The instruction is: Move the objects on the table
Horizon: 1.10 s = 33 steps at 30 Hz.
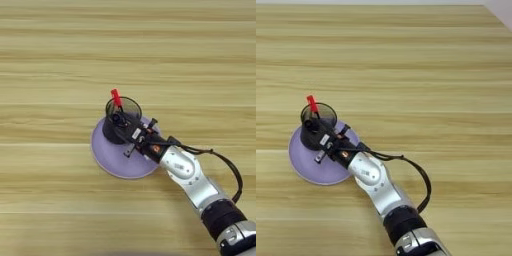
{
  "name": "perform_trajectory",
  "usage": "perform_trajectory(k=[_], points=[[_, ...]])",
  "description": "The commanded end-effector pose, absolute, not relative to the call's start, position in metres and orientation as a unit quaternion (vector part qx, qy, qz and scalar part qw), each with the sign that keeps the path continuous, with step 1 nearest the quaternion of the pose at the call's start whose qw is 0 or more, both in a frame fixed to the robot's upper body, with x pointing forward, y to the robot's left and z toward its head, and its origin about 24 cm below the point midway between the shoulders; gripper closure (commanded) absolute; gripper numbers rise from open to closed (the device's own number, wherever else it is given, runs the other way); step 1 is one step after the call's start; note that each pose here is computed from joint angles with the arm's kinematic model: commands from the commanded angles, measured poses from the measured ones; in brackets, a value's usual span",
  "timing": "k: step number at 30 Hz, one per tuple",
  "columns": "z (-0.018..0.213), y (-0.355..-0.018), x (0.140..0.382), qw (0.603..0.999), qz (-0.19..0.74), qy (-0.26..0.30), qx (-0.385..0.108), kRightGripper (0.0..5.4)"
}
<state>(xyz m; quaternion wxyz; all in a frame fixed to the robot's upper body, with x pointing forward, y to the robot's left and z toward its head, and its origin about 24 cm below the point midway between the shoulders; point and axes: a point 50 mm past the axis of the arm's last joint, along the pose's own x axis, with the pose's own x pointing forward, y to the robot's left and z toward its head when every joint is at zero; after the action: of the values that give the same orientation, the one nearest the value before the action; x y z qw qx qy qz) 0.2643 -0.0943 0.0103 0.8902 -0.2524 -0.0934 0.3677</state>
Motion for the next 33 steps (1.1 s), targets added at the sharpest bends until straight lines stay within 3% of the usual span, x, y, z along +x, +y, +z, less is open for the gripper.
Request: perform_trajectory(k=[1,33], points=[[0.04,-0.099,0.28,0.897,0.333,-0.142,-0.255,4.08],[0.058,-0.148,0.295,0.928,0.235,-0.122,-0.264,4.08]])
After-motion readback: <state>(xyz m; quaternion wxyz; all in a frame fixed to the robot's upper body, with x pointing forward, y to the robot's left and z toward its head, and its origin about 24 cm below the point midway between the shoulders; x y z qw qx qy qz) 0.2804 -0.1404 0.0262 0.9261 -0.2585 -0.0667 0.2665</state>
